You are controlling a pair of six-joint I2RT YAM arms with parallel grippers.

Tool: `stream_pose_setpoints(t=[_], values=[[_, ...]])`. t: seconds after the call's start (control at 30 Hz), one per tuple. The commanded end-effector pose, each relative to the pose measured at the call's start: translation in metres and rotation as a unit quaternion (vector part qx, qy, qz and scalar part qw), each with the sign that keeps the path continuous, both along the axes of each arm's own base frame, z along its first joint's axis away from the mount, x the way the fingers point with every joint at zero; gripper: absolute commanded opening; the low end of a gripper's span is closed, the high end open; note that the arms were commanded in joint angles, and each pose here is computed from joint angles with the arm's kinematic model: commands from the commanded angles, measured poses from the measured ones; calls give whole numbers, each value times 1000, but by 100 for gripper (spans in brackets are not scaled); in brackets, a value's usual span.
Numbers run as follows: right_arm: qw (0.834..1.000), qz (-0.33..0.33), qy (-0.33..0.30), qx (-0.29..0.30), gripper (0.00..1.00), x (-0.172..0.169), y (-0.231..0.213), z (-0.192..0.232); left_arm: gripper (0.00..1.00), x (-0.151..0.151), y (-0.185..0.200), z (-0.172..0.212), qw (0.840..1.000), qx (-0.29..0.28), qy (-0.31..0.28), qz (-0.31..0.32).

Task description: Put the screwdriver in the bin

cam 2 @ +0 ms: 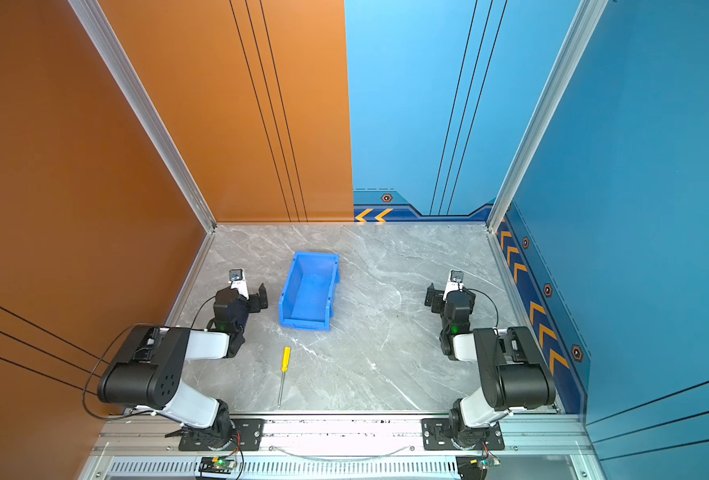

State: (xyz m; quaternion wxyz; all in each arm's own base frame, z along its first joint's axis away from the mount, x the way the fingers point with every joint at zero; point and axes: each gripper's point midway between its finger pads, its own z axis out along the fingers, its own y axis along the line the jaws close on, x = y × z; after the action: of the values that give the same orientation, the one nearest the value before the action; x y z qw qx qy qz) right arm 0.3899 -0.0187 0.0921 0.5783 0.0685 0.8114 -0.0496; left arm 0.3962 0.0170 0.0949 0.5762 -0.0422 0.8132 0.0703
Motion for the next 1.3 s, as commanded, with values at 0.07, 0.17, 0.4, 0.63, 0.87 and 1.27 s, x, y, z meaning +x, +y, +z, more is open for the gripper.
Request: stream_pose_setpoints(t=[0.07,0.17,0.4,0.63,0.87,1.27], values=[[1000,5,3,-1,100,4,1,1,98,-1,-1,-4,1000,3,5,-8],[1000,5,2,-1,100,4,1,1,98,-1,-1,-4,1000,3,4,-8],[1000,5,3,-1,100,3,1,1,98,-1,-1,-4,1000,3,4,-9],[1000,6,2,-1,100,4,1,1,98,-1,-2,-4,1000,3,5,-9],[1000,5,2,-1,100,4,1,1,98,-1,-2,-5,1000,3,5,-9],[1000,-17,15,-21,100,0,0,22,98,-3,7,8,1000,-3,3,10]])
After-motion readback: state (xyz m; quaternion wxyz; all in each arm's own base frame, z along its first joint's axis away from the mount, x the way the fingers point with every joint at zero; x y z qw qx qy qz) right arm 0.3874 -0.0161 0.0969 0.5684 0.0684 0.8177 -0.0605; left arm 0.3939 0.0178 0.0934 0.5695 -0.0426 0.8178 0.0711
